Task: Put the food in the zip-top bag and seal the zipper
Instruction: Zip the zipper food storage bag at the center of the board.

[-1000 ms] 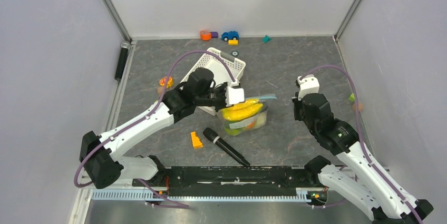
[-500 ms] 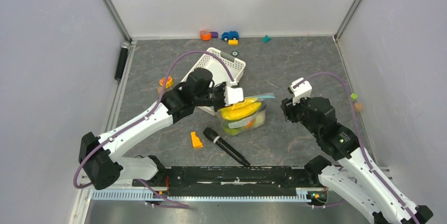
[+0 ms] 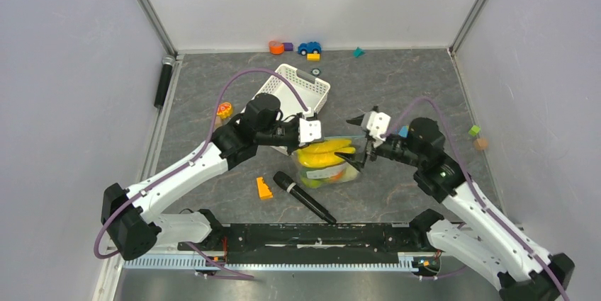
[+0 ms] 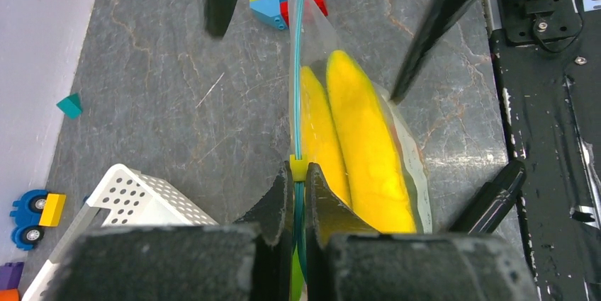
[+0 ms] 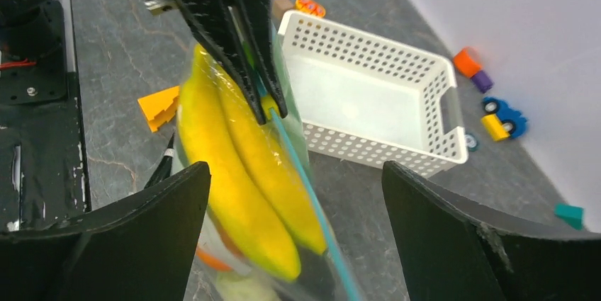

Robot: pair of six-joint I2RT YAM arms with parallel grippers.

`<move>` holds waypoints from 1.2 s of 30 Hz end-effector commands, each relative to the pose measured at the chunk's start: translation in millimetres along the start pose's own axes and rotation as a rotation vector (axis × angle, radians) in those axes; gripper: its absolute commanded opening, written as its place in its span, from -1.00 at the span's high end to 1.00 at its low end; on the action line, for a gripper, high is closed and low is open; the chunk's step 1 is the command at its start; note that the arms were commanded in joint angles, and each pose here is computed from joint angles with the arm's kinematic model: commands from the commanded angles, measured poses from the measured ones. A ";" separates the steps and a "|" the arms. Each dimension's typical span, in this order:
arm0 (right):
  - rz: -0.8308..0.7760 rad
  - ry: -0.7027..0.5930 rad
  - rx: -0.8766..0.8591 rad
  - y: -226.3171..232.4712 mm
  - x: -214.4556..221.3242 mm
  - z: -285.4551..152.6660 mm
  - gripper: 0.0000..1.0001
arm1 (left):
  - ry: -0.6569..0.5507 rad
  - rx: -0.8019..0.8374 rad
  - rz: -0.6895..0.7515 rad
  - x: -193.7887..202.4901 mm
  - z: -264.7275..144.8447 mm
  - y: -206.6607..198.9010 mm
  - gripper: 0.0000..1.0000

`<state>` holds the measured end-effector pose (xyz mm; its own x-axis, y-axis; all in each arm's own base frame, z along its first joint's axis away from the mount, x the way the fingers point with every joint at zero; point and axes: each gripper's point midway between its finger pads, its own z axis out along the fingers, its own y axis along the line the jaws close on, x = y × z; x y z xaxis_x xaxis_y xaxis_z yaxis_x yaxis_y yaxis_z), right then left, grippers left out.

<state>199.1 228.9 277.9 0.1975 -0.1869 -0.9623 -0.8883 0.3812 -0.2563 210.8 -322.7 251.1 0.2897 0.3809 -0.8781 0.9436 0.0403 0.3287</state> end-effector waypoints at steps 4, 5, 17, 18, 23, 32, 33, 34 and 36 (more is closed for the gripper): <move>-0.029 0.083 -0.074 -11.3 6.3 26.8 -0.17 | -0.120 -0.006 0.053 -38.7 -6.9 6.4 0.96; -0.024 0.098 -0.099 -8.6 11.4 29.6 0.07 | -0.122 -0.001 0.052 -38.9 -6.6 5.8 0.96; 0.143 0.381 0.414 -73.2 72.1 -9.0 1.00 | 0.080 -0.232 0.061 -2.9 -6.1 55.2 0.96; 0.155 0.404 0.474 -78.0 78.7 -17.7 1.00 | 0.105 -0.270 0.055 0.5 -8.4 62.3 0.96; 0.189 0.467 0.671 -88.1 100.7 -52.0 1.00 | 0.216 -0.461 -0.039 15.6 -22.2 93.6 0.96; 0.196 0.597 0.872 -99.4 124.9 -89.5 1.00 | 0.280 -0.555 -0.169 43.1 -48.1 77.8 0.95; 0.195 0.605 0.876 -99.2 125.9 -90.6 1.00 | 0.296 -0.570 -0.185 50.3 -51.4 75.2 0.95; 0.195 0.609 0.875 -99.1 127.0 -90.5 1.00 | 0.313 -0.582 -0.202 57.0 -54.2 72.1 0.94; 0.188 0.620 0.891 -101.4 127.6 -92.6 1.00 | 0.338 -0.591 -0.231 65.9 -56.8 67.2 0.92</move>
<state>264.3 180.8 221.4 -0.1917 -0.2725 -0.9429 -0.5822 0.8050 -0.1143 256.6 -321.9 240.7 0.1361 0.4758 -0.8690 0.8827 0.3400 0.3244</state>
